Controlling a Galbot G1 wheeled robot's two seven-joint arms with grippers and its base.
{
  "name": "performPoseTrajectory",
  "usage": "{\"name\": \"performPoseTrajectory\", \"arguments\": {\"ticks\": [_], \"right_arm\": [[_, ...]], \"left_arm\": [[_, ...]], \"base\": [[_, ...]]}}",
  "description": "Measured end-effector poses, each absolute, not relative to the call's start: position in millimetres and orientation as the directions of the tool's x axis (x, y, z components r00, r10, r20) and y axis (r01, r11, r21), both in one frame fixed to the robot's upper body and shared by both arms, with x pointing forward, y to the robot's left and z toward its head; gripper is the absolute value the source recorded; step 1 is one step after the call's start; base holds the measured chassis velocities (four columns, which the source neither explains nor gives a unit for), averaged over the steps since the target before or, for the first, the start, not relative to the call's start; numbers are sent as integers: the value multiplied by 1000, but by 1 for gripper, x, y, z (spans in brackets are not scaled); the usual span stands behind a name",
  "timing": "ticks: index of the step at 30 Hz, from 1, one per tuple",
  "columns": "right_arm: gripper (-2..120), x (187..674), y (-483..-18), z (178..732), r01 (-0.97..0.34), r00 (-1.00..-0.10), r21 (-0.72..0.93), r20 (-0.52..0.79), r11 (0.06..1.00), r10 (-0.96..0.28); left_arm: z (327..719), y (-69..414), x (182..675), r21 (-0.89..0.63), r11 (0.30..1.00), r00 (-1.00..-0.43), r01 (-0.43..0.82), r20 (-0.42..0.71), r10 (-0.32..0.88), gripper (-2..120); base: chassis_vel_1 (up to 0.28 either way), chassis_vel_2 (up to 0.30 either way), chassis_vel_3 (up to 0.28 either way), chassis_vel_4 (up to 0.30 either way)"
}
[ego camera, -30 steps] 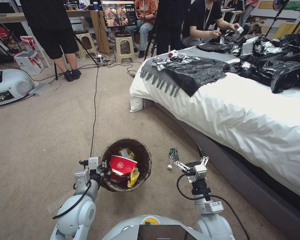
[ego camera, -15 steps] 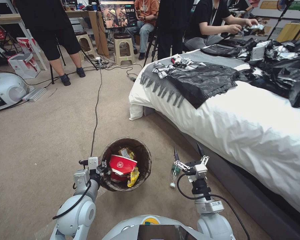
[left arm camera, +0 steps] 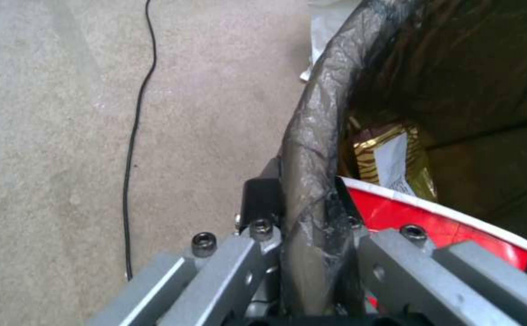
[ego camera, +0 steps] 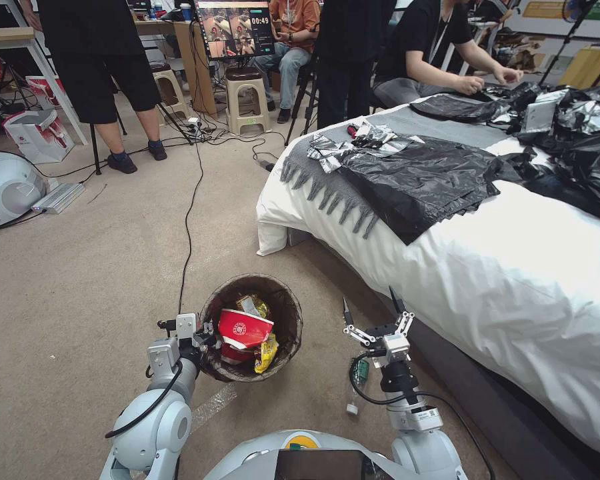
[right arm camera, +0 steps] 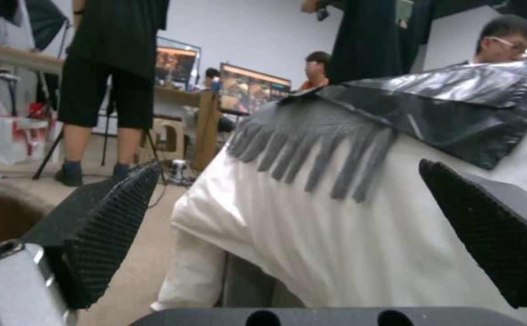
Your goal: Pick up the trash bin, then pick up the garbage from the floor and place it into the trash bin.
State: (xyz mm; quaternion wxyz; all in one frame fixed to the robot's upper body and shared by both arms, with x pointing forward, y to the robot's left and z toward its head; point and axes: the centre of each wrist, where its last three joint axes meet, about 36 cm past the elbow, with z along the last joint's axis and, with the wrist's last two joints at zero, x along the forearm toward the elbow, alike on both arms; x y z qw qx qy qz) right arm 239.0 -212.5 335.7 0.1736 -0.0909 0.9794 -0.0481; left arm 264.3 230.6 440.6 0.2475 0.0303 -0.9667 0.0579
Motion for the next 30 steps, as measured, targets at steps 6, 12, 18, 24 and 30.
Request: {"name": "performPoseTrajectory", "arguments": {"ticks": [6, 12, 18, 24, 30], "right_arm": [[100, 231, -206, 331, -195, -910, -177, -333, 965, -245], [100, 230, -204, 330, -204, -910, -179, -328, 962, -254], [100, 213, -202, 327, -186, -948, -168, -230, 968, -222], [100, 207, -202, 326, -145, -987, -145, -54, 979, -154], [100, 206, -203, 325, -113, -987, -84, 125, 990, -102]], "left_arm": [[440, 231, 265, -97, 991, -875, -88, 483, -30, 3], [441, 231, 265, -99, 991, -875, -87, 484, -28, 3], [441, 231, 265, -99, 991, -875, -86, 484, -28, 3], [441, 231, 266, -99, 992, -876, -84, 482, -26, 3], [442, 232, 266, -99, 992, -876, -81, 481, -24, 3]], "base": [[0, 0, 0, 0], [0, 0, 0, 0], [0, 0, 0, 0], [0, 0, 0, 0], [0, 0, 0, 0]]}}
